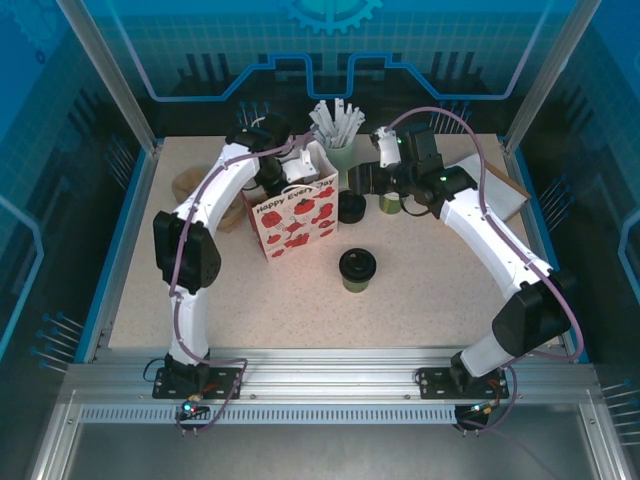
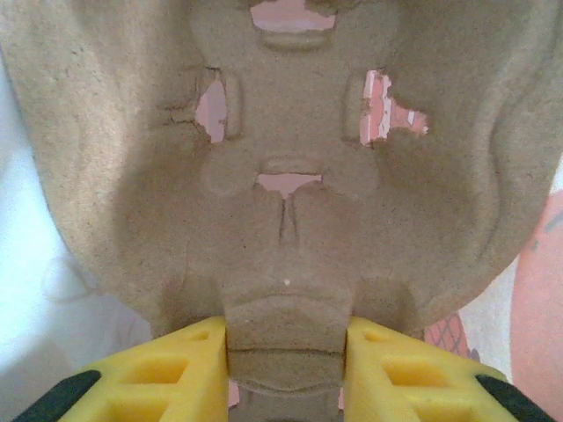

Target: Pack the takeout coffee

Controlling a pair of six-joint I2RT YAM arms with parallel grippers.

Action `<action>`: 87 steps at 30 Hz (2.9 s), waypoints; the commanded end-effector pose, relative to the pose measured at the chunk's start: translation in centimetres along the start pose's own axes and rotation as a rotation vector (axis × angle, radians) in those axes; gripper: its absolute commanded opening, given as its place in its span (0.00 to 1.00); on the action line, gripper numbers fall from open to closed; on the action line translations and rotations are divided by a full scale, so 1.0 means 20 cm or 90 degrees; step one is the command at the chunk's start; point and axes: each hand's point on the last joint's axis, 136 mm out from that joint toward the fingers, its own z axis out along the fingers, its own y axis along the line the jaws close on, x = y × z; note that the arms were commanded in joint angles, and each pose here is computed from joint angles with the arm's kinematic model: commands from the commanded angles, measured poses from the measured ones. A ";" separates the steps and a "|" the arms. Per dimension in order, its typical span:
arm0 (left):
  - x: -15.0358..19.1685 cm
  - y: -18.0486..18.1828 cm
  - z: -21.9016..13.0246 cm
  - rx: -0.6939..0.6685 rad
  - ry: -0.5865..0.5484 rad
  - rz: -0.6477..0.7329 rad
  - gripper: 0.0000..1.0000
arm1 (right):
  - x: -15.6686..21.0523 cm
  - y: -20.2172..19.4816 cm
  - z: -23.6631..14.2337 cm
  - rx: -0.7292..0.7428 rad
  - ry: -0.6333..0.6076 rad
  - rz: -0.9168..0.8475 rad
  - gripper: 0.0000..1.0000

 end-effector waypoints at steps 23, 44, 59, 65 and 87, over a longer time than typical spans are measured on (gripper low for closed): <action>0.09 -0.07 0.27 0.029 0.057 -0.067 0.37 | 0.05 -0.06 -0.05 0.011 -0.016 0.009 0.63; 0.06 -0.08 0.22 -0.018 0.038 -0.083 0.43 | 0.10 -0.08 -0.02 0.012 0.000 0.012 0.63; 0.07 -0.11 0.17 -0.054 0.062 -0.101 0.43 | 0.11 -0.09 -0.01 0.012 0.006 0.014 0.63; 0.08 -0.11 0.16 -0.075 0.080 -0.105 0.43 | 0.12 -0.09 0.01 0.007 0.009 0.016 0.63; 0.13 -0.11 0.38 -0.015 0.103 -0.122 0.44 | 0.15 -0.10 0.02 0.011 0.015 0.019 0.63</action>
